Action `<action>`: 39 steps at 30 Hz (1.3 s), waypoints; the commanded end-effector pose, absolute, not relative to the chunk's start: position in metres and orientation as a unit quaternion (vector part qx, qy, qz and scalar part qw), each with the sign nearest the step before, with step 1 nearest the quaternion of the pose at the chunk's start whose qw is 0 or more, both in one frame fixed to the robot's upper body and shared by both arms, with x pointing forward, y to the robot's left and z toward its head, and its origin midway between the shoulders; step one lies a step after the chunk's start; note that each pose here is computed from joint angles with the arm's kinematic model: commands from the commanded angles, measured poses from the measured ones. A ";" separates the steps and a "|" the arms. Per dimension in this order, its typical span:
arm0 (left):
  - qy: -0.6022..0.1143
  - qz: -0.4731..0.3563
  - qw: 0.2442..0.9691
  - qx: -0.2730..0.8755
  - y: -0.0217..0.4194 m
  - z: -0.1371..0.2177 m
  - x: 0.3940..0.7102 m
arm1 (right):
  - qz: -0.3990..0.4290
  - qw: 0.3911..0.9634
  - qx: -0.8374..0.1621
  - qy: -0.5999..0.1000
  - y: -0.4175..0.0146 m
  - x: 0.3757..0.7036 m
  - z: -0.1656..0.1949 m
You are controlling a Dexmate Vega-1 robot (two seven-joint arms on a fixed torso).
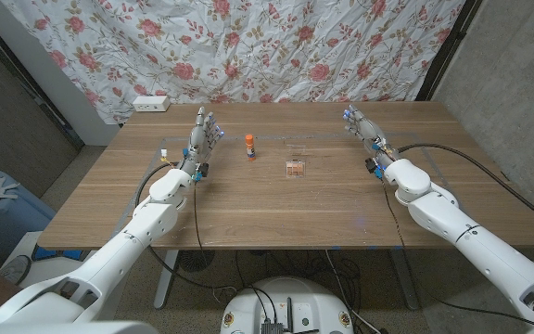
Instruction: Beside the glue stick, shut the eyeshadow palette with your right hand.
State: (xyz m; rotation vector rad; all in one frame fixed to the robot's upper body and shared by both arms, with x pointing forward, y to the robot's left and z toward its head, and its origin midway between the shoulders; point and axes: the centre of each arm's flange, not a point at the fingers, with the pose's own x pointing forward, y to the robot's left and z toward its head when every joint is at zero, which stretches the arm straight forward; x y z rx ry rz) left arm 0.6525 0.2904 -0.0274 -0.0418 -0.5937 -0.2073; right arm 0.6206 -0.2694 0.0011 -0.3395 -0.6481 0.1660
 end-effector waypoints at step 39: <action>-0.292 -0.102 0.951 -0.020 0.291 -0.028 0.652 | 0.098 0.868 -0.383 -0.300 -0.230 0.634 0.045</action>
